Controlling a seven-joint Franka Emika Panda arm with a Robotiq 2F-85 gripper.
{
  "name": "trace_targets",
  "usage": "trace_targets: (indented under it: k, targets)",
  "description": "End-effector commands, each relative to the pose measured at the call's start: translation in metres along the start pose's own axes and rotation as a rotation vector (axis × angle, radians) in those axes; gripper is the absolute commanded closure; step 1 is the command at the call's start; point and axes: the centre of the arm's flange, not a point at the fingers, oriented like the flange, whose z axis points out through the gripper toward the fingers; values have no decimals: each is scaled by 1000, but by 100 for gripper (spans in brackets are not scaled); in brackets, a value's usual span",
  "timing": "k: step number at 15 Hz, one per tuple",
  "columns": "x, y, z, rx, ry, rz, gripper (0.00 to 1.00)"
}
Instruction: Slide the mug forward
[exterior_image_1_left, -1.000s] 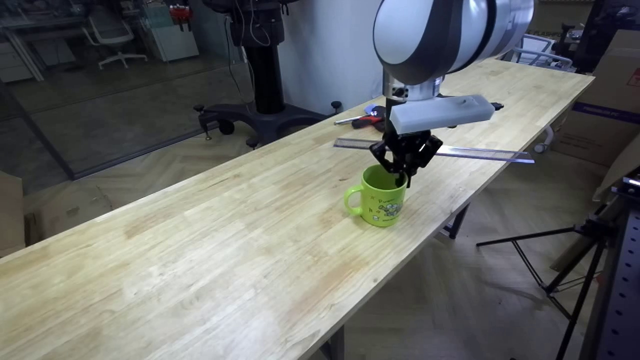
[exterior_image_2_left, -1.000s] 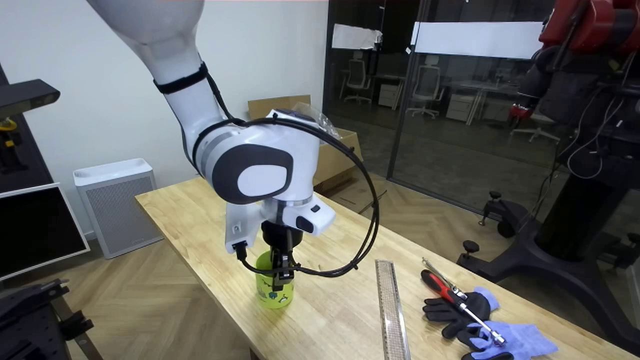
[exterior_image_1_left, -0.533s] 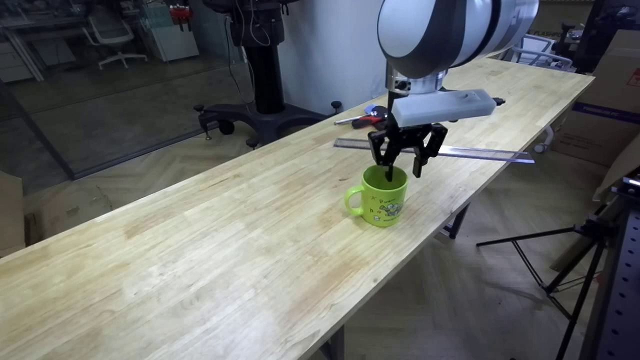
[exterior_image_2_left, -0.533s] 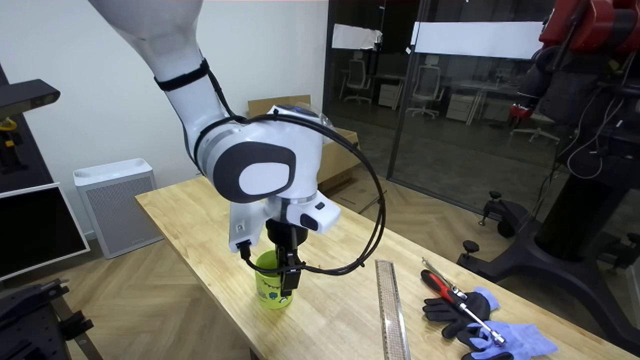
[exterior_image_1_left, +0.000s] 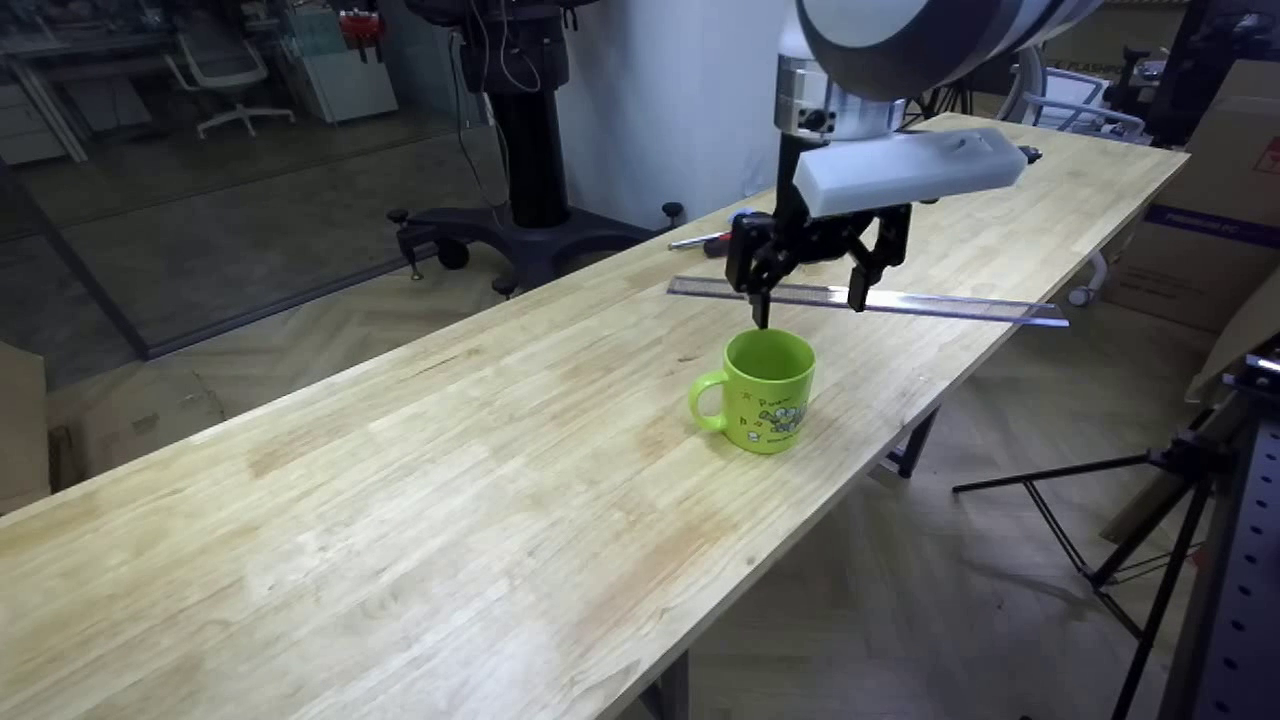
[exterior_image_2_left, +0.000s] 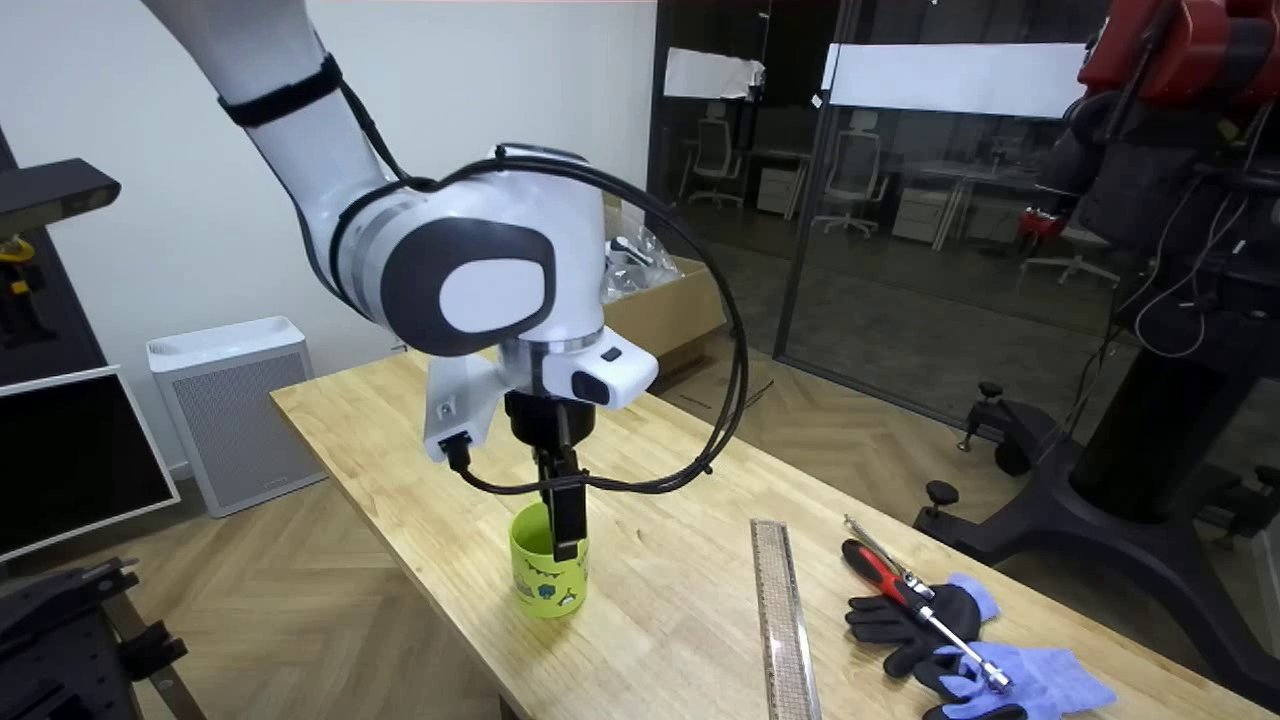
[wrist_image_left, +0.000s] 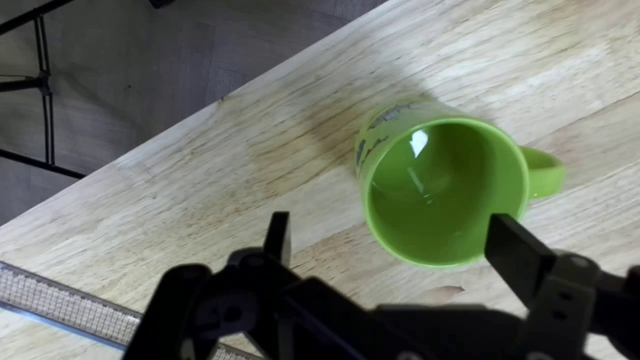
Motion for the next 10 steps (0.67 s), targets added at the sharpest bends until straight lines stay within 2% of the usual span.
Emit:
trace_targets:
  k: [1,2,3,10]
  targets:
    - [-29,0,-36,8,29,51,0]
    - [-33,-1,-40,25,25,51,0]
    - [-14,-3,-18,11,17,17,0]
    - [-24,-1,-30,25,21,23,0]
